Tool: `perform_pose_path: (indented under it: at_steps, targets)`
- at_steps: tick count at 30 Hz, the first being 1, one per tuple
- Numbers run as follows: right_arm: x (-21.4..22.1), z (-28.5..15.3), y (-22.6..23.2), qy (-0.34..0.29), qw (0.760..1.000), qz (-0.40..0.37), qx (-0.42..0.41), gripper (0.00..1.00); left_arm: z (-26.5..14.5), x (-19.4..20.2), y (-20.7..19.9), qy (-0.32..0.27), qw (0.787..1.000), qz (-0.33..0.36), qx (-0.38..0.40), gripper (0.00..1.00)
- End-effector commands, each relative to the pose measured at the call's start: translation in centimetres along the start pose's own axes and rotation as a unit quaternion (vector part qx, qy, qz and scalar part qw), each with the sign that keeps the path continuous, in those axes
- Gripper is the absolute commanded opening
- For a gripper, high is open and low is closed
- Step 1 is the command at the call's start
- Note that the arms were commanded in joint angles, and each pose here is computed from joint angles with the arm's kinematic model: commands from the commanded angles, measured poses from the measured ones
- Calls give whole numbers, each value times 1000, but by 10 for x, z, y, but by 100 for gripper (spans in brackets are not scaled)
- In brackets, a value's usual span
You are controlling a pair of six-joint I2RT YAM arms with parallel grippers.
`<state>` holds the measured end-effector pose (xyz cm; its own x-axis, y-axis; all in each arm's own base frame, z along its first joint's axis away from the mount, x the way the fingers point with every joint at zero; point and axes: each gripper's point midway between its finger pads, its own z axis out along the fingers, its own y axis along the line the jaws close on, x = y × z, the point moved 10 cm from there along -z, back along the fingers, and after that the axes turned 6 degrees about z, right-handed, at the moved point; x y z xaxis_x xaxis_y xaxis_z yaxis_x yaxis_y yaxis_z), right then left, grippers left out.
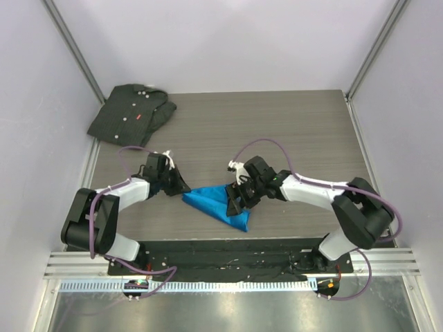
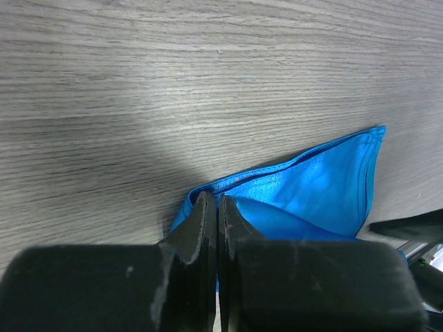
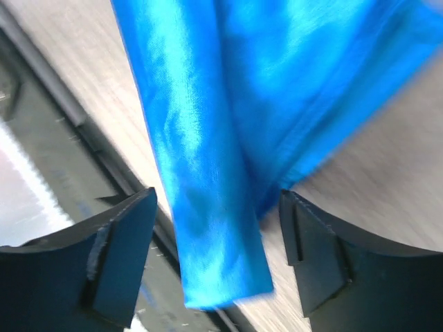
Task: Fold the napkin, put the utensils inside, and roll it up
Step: Roll the napkin with the utensil
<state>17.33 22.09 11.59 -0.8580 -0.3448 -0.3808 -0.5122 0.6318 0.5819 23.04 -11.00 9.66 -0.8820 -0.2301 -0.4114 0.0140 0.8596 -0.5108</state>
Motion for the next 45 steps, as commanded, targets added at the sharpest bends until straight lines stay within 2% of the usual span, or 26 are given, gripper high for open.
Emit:
perform_pose_path:
  at_steps: [1,2,4,5,11,15,25,29,30,34,36,37,39,40,42,43,45]
  targets:
    - [-20,-31,21,-76,986,-107,103,82,2,6,4,30,999,3,-28,0]
    - [-25,-36,26,-106,978,-128,128,83,1,7,4,33,999,2,-30,0]
    - [-24,-32,42,-112,967,-185,138,84,2,6,4,36,999,0,-32,0]
    - [-29,-29,45,-129,955,-204,172,85,1,6,3,36,999,-1,-33,0]
    - [-32,7,77,-134,919,-314,195,86,1,6,3,44,998,-6,-38,0]
    - [-34,35,79,-117,911,-344,195,86,0,6,2,46,998,-7,-36,0]
    - [-31,66,73,-84,903,-376,189,85,1,4,0,49,998,-10,-31,0]
    - [-26,73,68,-64,907,-371,189,73,1,2,-2,49,998,-8,-27,0]
    - [-24,73,67,-62,910,-365,188,64,0,2,-2,49,998,-8,-25,0]
    - [-11,75,57,-44,917,-350,187,46,-3,-2,-6,41,999,-6,-17,1]
    - [-7,75,57,-41,922,-342,175,38,-6,-6,-9,33,999,-7,-17,14]
    - [-2,75,54,-38,926,-334,170,32,-10,-9,-11,21,1000,-5,-20,30]
    - [3,74,54,-38,932,-324,155,28,-15,-14,-13,11,999,-9,-33,45]
    - [8,74,51,-36,936,-315,150,26,-18,-16,-14,3,999,-8,-40,58]
    - [10,72,52,-41,943,-303,130,25,-28,-21,-15,-24,998,-6,-57,68]
    - [17,72,49,-31,947,-298,116,25,-31,-20,-15,-26,997,-7,-66,77]
    - [17,70,49,-36,955,-281,87,24,-38,-21,-14,-44,996,-6,-79,82]
